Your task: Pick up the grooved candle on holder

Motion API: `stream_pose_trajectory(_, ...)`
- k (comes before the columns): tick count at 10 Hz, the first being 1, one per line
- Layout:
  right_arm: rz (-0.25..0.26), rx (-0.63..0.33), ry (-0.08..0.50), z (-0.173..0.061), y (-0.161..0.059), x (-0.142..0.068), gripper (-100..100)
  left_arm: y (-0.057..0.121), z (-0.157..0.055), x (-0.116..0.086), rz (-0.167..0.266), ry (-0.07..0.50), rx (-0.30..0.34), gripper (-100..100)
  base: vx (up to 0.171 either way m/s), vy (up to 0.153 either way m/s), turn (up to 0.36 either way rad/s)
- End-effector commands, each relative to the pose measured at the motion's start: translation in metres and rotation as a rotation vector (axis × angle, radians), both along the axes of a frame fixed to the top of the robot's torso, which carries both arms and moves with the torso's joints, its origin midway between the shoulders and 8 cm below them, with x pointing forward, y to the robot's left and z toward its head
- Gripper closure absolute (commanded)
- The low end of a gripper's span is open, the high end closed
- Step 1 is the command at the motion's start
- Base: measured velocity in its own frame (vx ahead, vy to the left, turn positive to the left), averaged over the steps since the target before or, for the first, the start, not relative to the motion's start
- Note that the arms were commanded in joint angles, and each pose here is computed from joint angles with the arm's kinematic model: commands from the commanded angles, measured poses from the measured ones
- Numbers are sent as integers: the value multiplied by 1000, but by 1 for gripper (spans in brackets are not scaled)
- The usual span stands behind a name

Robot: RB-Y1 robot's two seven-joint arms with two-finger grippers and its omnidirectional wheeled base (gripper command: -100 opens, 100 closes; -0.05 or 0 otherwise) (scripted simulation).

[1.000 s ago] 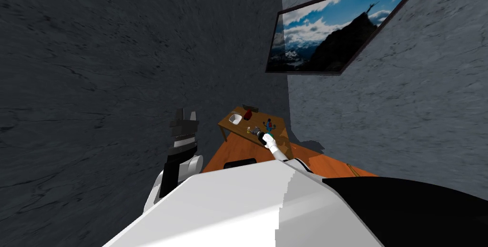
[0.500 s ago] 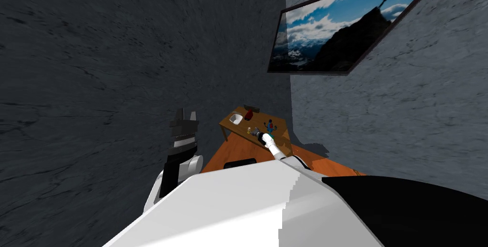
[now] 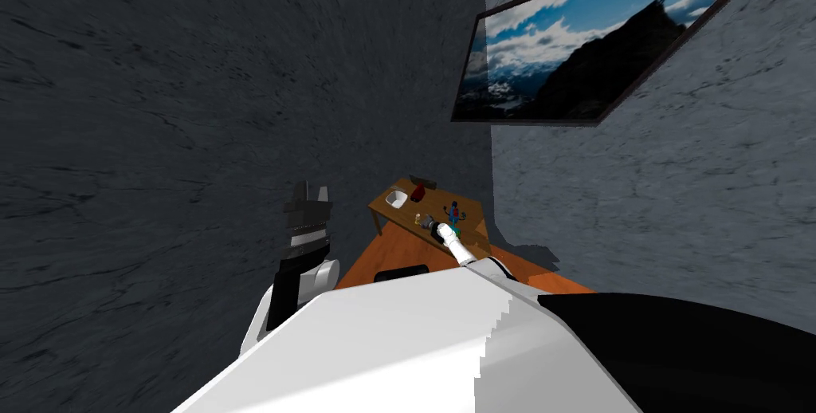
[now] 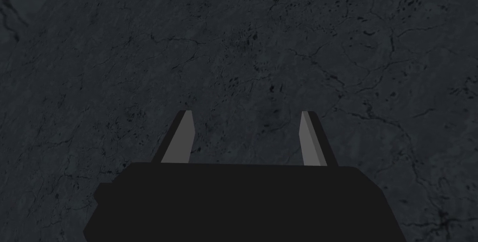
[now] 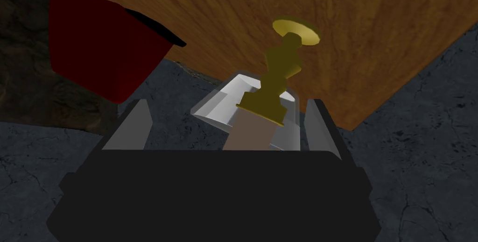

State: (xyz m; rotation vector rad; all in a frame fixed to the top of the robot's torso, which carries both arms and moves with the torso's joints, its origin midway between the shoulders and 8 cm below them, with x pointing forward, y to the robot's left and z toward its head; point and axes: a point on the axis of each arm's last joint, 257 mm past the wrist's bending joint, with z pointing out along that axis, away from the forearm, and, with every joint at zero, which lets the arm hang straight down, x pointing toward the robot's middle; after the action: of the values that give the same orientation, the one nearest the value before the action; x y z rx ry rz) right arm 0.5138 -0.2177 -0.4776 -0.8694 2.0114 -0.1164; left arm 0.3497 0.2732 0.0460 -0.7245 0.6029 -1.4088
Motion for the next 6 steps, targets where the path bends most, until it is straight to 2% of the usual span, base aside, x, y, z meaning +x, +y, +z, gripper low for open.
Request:
stream_pose_trajectory(1,42,-63,13,-9,0,-3,-100,0,0,0,0,0,0,0,14,-27,139)
stream_pose_trajectory(5,123,-168,31,-21,5,-7,-100,0,0,0,0,0,0,0,19,-19,108)
stream_pose_trajectory(6,113,-156,29,-19,3,-7,-100,0,0,0,0,0,0,0,10,-4,13)
